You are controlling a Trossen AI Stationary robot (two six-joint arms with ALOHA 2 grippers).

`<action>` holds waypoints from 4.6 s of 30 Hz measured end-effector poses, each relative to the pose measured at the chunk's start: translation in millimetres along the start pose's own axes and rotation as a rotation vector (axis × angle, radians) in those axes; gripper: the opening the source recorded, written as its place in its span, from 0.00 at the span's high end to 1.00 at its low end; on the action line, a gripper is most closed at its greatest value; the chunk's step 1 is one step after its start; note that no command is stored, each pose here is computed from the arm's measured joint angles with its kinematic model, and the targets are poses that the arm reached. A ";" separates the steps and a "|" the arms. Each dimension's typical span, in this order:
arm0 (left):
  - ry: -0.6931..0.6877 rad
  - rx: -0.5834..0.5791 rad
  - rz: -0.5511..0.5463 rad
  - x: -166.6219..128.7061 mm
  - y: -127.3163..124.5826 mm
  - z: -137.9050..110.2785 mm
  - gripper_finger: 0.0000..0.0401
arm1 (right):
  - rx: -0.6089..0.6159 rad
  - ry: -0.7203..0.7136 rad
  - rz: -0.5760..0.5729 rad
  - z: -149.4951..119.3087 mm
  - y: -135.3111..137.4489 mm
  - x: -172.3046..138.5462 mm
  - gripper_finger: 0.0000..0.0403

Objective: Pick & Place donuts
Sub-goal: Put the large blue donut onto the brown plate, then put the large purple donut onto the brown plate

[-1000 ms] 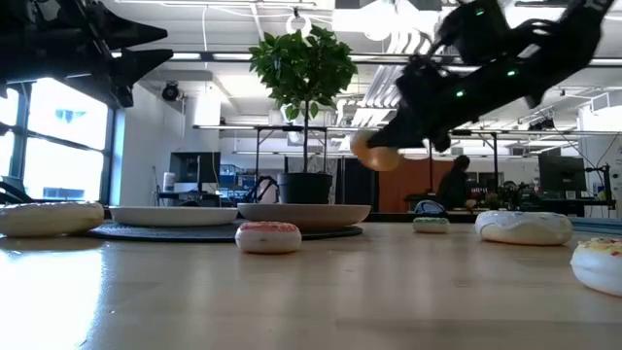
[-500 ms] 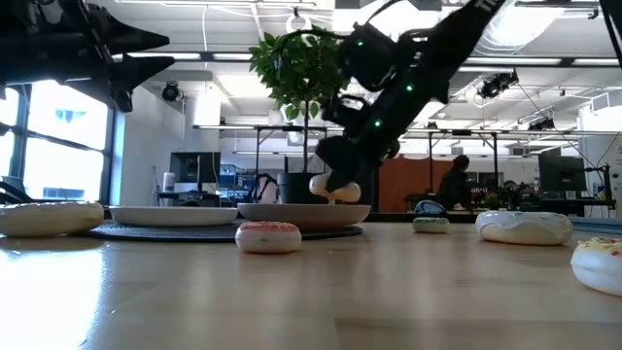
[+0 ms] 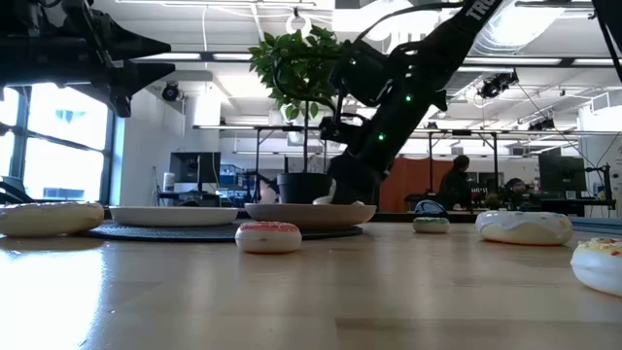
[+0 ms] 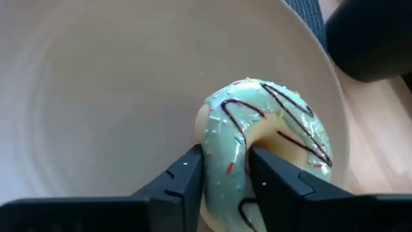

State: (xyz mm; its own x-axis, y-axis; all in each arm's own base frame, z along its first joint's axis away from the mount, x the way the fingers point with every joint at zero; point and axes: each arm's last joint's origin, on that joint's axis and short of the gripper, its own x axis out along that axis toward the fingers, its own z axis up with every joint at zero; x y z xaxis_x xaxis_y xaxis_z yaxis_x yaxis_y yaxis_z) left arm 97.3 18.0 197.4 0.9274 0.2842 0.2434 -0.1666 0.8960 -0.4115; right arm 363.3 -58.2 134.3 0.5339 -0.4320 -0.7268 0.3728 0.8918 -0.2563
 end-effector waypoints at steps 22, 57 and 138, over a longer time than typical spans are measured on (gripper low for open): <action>0.270 -0.051 -0.012 13.6 -14.9 20.4 0.61 | 0.048 -0.165 0.128 27.6 1.5 -44.8 0.57; 1.404 -0.099 0.943 77.9 -87.1 -70.8 0.61 | 0.034 -0.197 0.244 30.7 15.5 -58.1 0.56; 1.129 0.112 0.502 250.2 51.1 -71.4 0.68 | 0.228 0.156 -0.240 -15.0 -28.6 -159.1 0.59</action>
State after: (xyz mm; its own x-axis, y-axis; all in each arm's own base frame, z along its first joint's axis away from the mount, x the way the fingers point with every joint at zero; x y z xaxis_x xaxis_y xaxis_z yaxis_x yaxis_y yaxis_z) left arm 344.7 110.5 174.5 0.5129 0.2014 -0.8345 -0.5627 0.8130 -0.1496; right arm 256.3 -13.0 247.7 0.2952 -0.5845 -0.7558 0.6424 0.7070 -0.2958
